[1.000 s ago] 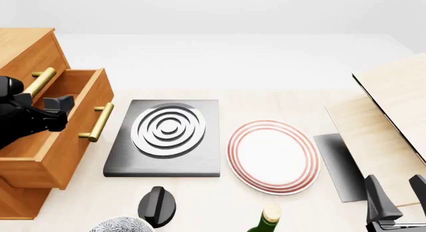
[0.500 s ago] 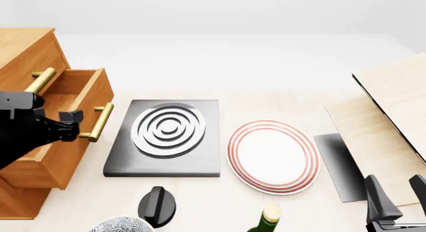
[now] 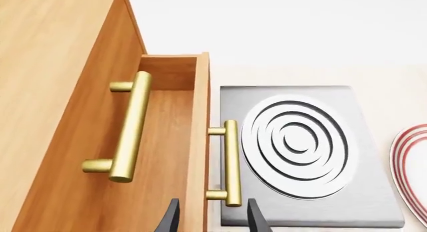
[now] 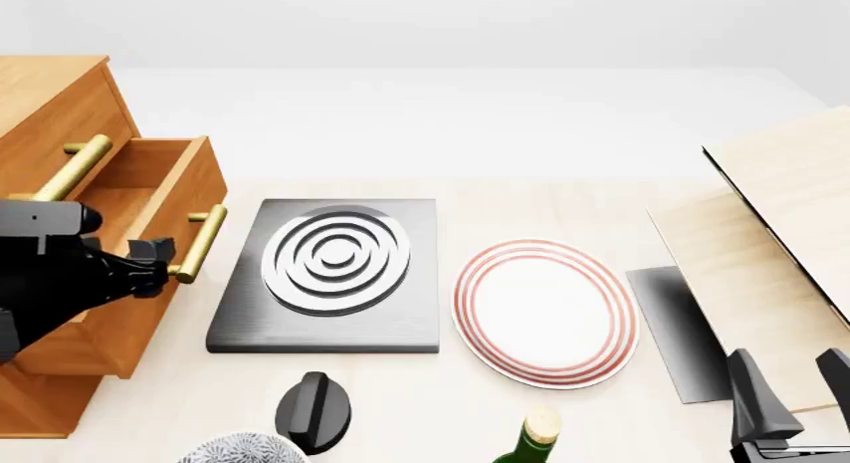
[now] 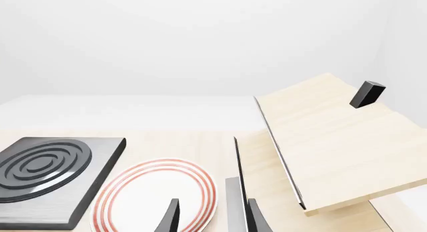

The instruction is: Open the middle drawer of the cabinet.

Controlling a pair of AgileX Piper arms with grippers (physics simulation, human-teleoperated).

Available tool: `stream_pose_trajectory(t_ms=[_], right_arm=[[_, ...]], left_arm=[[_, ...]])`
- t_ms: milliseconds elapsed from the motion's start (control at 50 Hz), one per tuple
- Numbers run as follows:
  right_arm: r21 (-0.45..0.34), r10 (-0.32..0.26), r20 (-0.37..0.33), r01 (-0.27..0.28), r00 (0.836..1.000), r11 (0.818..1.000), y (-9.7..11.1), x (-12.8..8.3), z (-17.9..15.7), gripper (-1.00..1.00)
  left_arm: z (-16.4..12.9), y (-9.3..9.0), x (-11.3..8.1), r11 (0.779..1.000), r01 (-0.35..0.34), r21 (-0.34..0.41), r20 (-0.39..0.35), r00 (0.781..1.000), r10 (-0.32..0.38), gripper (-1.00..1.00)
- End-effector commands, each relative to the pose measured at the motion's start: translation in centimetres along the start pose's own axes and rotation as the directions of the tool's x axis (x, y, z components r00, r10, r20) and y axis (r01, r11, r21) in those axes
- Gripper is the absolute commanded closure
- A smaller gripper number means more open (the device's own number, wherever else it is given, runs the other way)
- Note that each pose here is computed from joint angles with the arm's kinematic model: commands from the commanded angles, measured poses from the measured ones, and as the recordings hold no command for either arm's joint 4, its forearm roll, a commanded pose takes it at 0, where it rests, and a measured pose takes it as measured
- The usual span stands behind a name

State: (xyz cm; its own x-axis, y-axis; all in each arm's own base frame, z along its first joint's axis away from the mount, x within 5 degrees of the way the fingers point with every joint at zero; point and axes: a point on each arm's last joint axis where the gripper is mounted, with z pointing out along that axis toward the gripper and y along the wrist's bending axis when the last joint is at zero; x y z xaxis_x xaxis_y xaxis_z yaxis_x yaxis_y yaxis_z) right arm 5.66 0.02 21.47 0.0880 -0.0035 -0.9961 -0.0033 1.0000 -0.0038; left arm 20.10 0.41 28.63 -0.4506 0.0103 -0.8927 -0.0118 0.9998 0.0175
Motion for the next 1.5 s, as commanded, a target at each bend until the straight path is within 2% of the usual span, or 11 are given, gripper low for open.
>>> stream_pose_trajectory(t_ms=[20,540,740,840,960,1300,1460,1500], right_arm=[[0.000,0.000,0.000,0.000,1.000,1.000,0.0,0.0,0.0,-1.00],[0.000,0.000,0.000,0.000,1.000,1.000,0.0,0.0,0.0,-1.00],[-0.003,0.000,0.000,0.000,1.000,1.000,0.0,0.0,0.0,-1.00],[-0.004,0.000,0.000,0.000,1.000,1.000,0.0,0.1,0.0,-1.00],[-0.004,0.000,0.000,0.000,1.000,1.000,0.0,0.1,0.0,-1.00],[-0.004,0.000,0.000,0.000,1.000,1.000,0.0,0.0,0.0,-1.00],[-0.004,0.000,0.000,0.000,1.000,1.000,0.0,0.0,0.0,-1.00],[-0.004,0.000,0.000,0.000,1.000,1.000,0.0,0.0,0.0,-1.00]], left_arm=[[0.1,0.3,0.6,1.000,-0.001,-0.016,-0.003,1.000,0.001,-1.00],[4.3,0.6,2.5,1.000,0.009,-0.022,-0.063,0.998,-0.011,-1.00],[4.3,0.3,2.6,1.000,0.008,-0.011,-0.066,0.998,-0.009,-1.00],[3.2,-0.5,2.8,1.000,-0.002,0.018,-0.065,0.998,0.003,-1.00],[3.3,-0.9,3.0,0.999,-0.006,0.036,-0.071,0.997,0.009,-1.00],[1.6,-2.7,2.0,0.992,-0.041,0.116,-0.044,0.998,0.046,-1.00],[1.7,-3.3,1.7,0.989,-0.052,0.138,-0.039,0.998,0.058,-1.00],[2.1,-3.9,1.8,0.986,-0.050,0.160,-0.048,0.997,0.058,-1.00]])
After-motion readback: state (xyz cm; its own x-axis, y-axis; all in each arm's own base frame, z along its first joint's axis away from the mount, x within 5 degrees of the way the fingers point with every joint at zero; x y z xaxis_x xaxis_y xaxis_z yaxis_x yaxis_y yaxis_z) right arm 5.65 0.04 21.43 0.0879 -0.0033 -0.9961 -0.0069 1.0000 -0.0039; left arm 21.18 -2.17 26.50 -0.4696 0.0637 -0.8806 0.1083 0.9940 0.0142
